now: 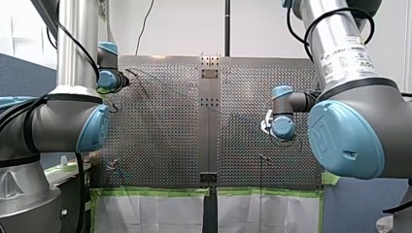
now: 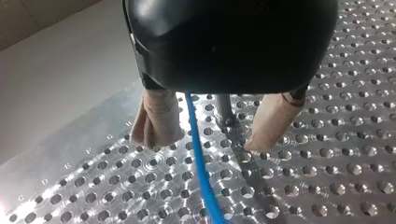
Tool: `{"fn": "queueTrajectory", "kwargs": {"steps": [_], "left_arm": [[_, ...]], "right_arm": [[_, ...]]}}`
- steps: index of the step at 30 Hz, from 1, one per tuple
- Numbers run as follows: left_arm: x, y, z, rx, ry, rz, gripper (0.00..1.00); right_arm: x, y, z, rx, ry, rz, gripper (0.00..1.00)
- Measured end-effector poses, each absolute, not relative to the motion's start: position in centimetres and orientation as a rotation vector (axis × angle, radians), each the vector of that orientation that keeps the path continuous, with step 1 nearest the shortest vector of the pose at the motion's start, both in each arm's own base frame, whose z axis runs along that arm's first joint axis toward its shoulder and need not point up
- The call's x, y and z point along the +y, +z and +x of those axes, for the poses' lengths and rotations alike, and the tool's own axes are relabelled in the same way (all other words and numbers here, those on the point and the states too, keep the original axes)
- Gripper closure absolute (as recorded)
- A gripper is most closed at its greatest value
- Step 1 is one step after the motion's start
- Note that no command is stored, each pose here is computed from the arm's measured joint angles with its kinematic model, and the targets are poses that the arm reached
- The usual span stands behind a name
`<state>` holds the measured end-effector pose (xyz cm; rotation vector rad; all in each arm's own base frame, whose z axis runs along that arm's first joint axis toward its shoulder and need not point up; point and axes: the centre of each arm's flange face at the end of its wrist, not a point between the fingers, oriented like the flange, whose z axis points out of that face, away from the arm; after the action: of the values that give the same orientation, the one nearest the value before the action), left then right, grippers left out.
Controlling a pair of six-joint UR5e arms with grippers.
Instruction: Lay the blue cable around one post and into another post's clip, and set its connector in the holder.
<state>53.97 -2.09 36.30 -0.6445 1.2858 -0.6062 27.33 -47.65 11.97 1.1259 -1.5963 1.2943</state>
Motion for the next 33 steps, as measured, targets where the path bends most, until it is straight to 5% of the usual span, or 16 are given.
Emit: {"fn": "queueTrajectory", "kwargs": {"steps": [21, 33], "left_arm": [[-2.5, 36.3, 54.0, 1.288, -0.610, -0.638, 0.00], [-2.5, 36.3, 54.0, 1.287, -0.610, -0.637, 0.00]], "right_arm": [[-45.5, 4.5, 18.8, -1.617, 1.181, 1.176, 1.00], [-49.7, 0.8, 14.7, -1.602, 1.116, 1.247, 1.00]]}}
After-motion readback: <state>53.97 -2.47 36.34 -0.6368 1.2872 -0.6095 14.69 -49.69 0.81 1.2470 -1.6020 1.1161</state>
